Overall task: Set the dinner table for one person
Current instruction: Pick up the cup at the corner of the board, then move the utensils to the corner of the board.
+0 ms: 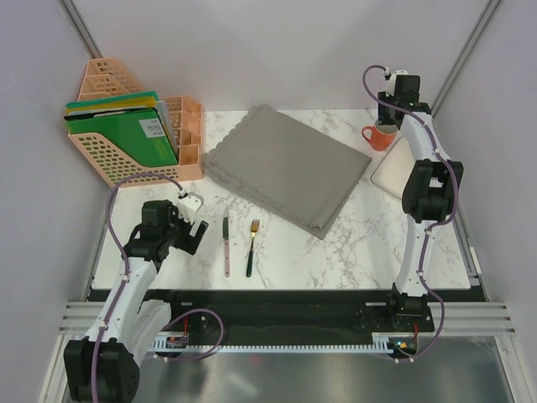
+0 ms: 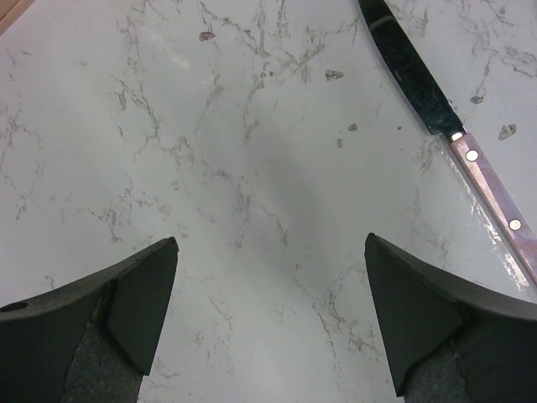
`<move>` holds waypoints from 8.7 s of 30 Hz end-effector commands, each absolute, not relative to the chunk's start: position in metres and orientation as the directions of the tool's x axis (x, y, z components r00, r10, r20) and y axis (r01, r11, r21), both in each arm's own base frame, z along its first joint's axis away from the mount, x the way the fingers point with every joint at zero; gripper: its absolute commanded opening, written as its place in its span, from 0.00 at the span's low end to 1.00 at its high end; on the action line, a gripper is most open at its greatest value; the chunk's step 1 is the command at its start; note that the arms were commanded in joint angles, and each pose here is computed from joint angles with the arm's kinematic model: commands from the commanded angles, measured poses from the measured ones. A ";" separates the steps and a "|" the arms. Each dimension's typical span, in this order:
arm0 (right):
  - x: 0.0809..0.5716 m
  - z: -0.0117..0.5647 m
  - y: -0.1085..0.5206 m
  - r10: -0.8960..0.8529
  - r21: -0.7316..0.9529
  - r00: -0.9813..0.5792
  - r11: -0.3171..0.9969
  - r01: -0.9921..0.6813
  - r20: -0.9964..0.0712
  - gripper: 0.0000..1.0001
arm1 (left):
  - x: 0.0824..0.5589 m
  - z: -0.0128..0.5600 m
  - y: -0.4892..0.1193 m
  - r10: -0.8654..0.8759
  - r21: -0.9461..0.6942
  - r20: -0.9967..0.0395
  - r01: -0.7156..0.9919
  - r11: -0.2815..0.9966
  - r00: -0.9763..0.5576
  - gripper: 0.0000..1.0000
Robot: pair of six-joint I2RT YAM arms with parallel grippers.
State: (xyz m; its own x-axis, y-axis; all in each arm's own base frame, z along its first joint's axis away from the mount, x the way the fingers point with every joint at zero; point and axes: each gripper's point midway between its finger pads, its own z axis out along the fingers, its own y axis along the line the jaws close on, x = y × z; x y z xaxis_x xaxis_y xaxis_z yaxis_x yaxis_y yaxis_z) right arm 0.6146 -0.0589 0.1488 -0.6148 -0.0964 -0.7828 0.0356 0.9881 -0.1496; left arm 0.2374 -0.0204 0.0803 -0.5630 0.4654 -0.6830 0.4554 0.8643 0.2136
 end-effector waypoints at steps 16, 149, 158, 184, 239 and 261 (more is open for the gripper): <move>0.465 0.219 0.056 -0.165 0.121 -0.577 0.898 -0.423 -0.800 0.60 | 0.244 0.089 -0.019 0.481 0.248 -0.704 0.454 0.856 -0.522 1.00; 0.245 0.123 0.073 -0.448 0.206 -0.774 0.790 -0.577 -0.447 0.00 | 0.242 0.103 -0.049 0.683 0.129 -0.637 0.825 0.550 -0.356 1.00; 0.247 0.116 0.074 -0.441 0.217 -0.785 0.795 -0.567 -0.435 0.00 | 0.212 0.116 -0.079 0.646 -0.011 -0.659 0.864 0.503 -0.384 1.00; 0.249 0.112 0.076 -0.430 0.232 -0.791 0.796 -0.559 -0.435 0.00 | 0.246 0.027 -0.116 0.756 -0.076 -0.476 0.877 0.474 -0.449 0.02; 0.251 0.105 0.079 -0.432 0.254 -0.796 0.787 -0.562 -0.423 0.06 | 0.245 0.090 0.027 0.700 0.133 -0.560 0.787 0.603 -0.442 0.70; 0.252 0.104 0.083 -0.411 0.270 -0.800 0.789 -0.552 -0.437 0.21 | 0.211 0.034 -0.016 0.793 -0.003 -0.466 0.897 0.442 -0.392 0.98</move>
